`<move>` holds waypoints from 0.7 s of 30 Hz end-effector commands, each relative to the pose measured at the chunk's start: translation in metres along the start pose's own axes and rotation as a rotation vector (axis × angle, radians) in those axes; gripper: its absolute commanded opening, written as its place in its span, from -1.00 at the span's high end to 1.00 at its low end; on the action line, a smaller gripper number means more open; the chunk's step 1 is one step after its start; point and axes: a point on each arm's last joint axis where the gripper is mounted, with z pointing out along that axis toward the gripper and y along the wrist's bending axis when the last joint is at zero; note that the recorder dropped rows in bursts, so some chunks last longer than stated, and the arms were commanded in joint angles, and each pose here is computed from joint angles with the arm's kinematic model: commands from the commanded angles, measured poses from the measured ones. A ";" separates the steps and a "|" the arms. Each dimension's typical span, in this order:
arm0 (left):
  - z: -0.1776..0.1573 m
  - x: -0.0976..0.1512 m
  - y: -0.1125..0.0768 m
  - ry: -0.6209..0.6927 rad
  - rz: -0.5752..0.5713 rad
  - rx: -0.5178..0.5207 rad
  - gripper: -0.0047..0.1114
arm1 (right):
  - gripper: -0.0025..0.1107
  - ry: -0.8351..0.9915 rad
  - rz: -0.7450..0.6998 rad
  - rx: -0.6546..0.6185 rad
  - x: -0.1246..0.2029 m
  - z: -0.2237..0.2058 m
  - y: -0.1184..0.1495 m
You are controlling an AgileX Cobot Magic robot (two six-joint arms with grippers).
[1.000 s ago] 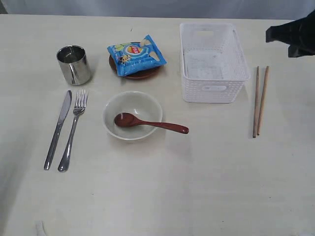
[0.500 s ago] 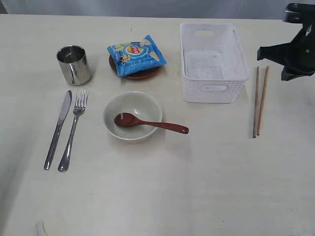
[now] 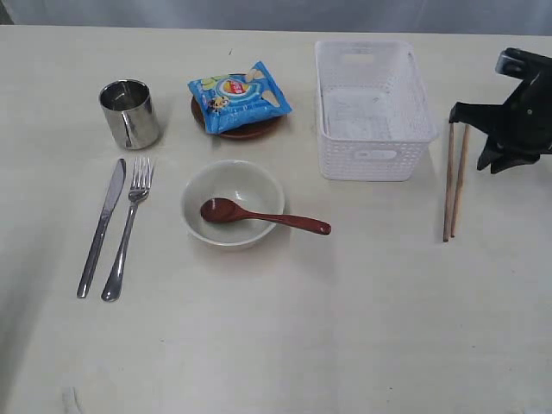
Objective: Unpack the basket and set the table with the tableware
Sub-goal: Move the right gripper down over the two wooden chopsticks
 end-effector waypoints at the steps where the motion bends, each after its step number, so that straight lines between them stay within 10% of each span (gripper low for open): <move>1: 0.000 0.002 0.000 -0.001 -0.014 0.003 0.92 | 0.33 -0.045 -0.003 -0.013 -0.006 -0.001 0.002; 21: 0.000 0.013 -0.002 0.128 -0.020 0.020 0.92 | 0.31 -0.141 -0.007 -0.062 -0.011 -0.001 0.021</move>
